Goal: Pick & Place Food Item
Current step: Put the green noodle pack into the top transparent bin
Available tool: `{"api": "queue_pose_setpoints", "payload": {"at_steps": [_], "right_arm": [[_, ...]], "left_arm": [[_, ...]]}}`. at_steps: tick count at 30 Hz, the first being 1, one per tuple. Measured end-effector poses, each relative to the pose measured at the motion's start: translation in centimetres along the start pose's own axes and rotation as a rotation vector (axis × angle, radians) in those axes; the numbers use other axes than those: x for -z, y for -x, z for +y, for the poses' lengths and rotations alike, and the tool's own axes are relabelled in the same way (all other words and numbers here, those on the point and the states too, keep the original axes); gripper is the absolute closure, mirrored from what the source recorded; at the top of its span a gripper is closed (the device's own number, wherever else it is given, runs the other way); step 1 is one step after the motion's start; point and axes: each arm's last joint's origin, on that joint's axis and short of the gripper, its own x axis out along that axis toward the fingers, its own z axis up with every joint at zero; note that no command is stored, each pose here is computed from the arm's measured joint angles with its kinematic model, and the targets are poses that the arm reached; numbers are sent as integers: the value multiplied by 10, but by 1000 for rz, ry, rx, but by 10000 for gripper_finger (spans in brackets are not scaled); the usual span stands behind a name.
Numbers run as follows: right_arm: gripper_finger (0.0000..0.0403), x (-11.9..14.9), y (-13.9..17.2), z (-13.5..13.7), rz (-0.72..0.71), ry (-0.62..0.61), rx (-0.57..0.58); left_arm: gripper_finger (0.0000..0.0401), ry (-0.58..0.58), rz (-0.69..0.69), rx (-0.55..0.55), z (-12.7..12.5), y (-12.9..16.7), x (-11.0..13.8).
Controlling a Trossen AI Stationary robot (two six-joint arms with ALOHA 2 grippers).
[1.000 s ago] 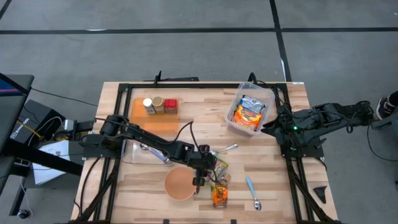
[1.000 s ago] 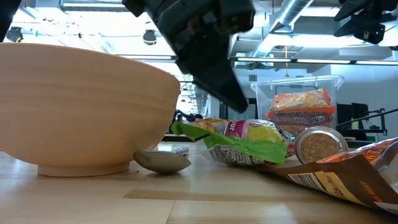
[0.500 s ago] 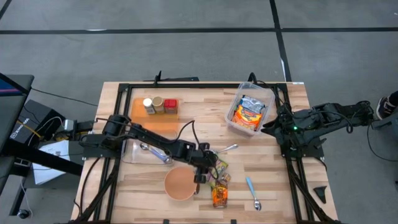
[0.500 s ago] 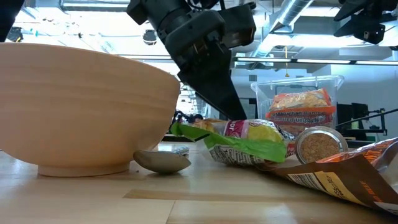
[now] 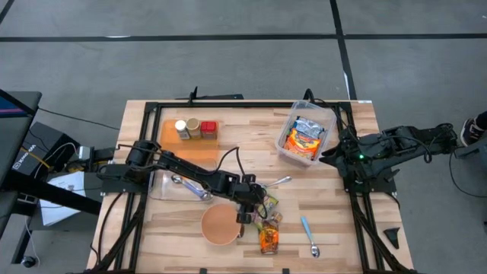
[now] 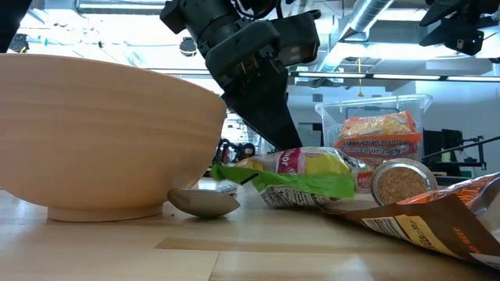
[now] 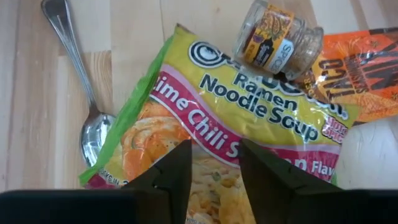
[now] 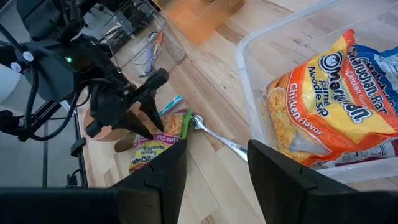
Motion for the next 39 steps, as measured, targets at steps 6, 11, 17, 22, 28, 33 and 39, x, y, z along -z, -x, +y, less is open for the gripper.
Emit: {"api": "queue_pose_setpoints", "payload": {"at_steps": [6,11,17,22,28,33,39], "right_arm": [[240,0,0,0,0,0,0],[240,0,0,0,0,0,0],[240,0,0,0,0,0,0],[240,0,0,0,2,1,2],[240,-1,0,1,-7,-5,-6],[240,-1,0,1,-17,-19,-6],[240,-4,0,3,-52,-44,-14]], "left_arm": [[281,24,6,3,0,-2,7],[309,55,-12,31,0,-6,13],[370,85,-33,35,0,-8,13],[395,115,-61,46,0,-9,10],[401,165,-111,56,-1,-3,5],[401,171,-168,42,1,15,-5],[401,245,-280,-30,6,44,-20]]}}
